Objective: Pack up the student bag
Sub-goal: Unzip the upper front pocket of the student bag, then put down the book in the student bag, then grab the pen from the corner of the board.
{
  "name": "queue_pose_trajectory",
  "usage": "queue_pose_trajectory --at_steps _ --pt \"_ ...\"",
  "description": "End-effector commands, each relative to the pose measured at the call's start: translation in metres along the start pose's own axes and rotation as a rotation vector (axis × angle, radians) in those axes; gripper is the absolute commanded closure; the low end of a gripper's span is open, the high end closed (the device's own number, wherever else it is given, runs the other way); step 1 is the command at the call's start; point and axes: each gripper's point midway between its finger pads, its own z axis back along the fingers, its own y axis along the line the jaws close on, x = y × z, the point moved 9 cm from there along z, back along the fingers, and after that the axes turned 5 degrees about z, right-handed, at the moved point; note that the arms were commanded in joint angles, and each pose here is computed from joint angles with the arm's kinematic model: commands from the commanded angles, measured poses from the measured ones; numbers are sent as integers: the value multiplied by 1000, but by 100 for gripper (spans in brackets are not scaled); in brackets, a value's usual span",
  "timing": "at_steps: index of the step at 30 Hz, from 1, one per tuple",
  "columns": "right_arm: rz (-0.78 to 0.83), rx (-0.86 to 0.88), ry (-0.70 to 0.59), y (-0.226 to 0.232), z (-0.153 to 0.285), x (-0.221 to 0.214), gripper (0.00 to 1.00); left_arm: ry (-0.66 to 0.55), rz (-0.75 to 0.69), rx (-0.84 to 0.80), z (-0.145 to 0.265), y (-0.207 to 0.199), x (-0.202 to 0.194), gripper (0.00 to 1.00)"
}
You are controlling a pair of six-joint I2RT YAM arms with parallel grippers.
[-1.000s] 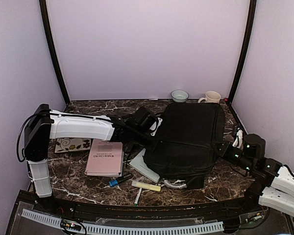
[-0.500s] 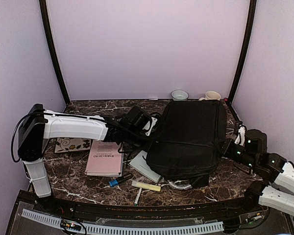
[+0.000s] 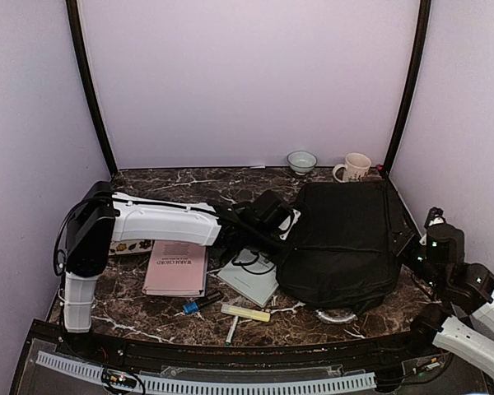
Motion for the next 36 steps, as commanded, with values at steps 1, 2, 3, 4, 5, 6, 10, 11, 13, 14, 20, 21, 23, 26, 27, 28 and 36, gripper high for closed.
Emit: queue_pose_trajectory --at_steps 1,2,3,4,5,6,10,11,13,14,20,21,23,26,27,28,36 --pt "-70 -34 -116 -5 7 12 27 32 -12 -14 2 -8 -1 80" --pt "-73 -31 -119 -6 7 13 22 26 -14 -13 3 -8 1 75" --pt "-77 -24 -122 -6 8 13 18 22 -14 -13 3 -8 2 69" --pt "-83 -19 -125 -5 9 14 15 17 -16 -13 4 -9 3 64" --pt "-88 -14 -130 -5 9 15 12 13 -16 -12 4 -9 4 59" --pt "-92 1 -135 -3 10 16 10 9 -15 -10 5 -9 4 57" --pt "-71 26 -143 0 6 15 10 -27 -40 25 16 -7 1 43" --pt "-61 24 -144 0 5 14 10 -46 -48 43 22 -6 1 40" --pt "-40 24 -139 1 1 12 11 -84 -57 92 34 -3 1 34" --pt "-31 37 -132 3 0 11 11 -104 -59 119 42 0 0 33" --pt "35 257 -59 28 -10 2 11 -187 -52 320 88 25 -11 29" --pt "33 296 -52 32 -12 0 11 -197 -50 356 95 30 -14 29" --pt "22 355 -36 39 -17 -4 13 -214 -37 435 109 41 -21 25" --pt "17 430 15 52 -25 -8 15 -229 79 600 131 72 -37 17" --pt "16 450 30 56 -27 -9 16 -225 126 628 138 84 -43 16" --pt "17 461 48 60 -30 -10 16 -220 174 639 143 96 -51 16" --pt "38 513 109 89 -40 -23 17 -223 404 727 182 160 -111 14"
